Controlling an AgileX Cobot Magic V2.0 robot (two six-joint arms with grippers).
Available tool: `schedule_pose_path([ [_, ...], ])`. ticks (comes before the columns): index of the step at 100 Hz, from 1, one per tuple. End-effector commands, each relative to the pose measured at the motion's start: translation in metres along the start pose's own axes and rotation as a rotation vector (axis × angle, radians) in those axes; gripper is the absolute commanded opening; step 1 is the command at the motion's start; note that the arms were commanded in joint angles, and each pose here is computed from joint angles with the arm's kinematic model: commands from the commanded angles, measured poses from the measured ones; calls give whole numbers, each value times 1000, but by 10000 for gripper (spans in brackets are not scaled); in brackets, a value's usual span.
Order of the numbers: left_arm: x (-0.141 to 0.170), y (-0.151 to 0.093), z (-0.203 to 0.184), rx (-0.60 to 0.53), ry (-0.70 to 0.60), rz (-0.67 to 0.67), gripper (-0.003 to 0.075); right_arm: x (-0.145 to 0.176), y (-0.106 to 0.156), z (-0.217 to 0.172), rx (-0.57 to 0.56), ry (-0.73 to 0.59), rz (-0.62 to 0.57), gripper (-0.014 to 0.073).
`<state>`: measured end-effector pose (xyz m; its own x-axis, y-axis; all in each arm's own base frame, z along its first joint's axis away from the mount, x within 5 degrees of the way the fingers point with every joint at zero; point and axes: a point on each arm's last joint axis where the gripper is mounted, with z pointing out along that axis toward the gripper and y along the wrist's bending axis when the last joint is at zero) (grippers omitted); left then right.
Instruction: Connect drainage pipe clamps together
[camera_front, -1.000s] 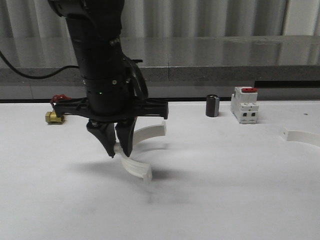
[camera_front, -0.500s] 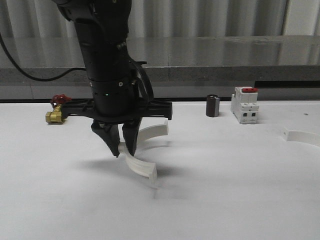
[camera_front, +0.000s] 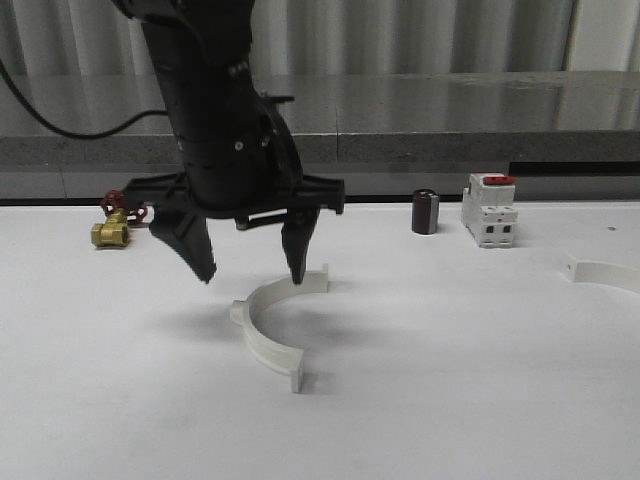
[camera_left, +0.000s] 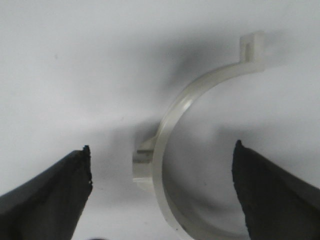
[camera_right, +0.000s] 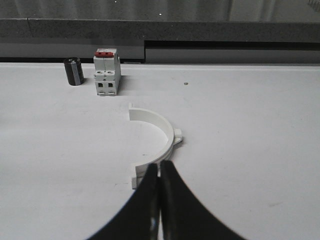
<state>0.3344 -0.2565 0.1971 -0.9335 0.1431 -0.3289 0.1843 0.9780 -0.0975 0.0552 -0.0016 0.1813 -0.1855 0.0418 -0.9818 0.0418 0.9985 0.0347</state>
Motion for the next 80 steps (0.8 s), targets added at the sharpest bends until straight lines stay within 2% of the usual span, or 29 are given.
schedule_pose_path([
  [1, -17, -3, -56, 72, -184, 21, 495, -13, 0, -3, 5, -109, -4, -68],
  [7, -20, 2, -70, 76, -218, 38, 394, -13, 0, -3, 5, -109, -4, -68],
  [24, -28, 28, -113, 73, -329, 86, -23, -13, 0, -3, 5, -109, -4, -68],
  [42, -25, 74, -148, 60, -405, 149, -20, -13, 0, -3, 5, -109, -4, -68],
  [54, -12, 111, -162, 59, -459, 113, -20, -13, 0, -3, 5, -109, -4, -68],
  [68, 17, 153, -175, 8, -514, 59, -20, -13, 0, -3, 5, -109, -4, -68],
  [80, 53, 178, -185, -38, -543, -4, -20, -13, 0, -3, 5, -109, -4, -68],
])
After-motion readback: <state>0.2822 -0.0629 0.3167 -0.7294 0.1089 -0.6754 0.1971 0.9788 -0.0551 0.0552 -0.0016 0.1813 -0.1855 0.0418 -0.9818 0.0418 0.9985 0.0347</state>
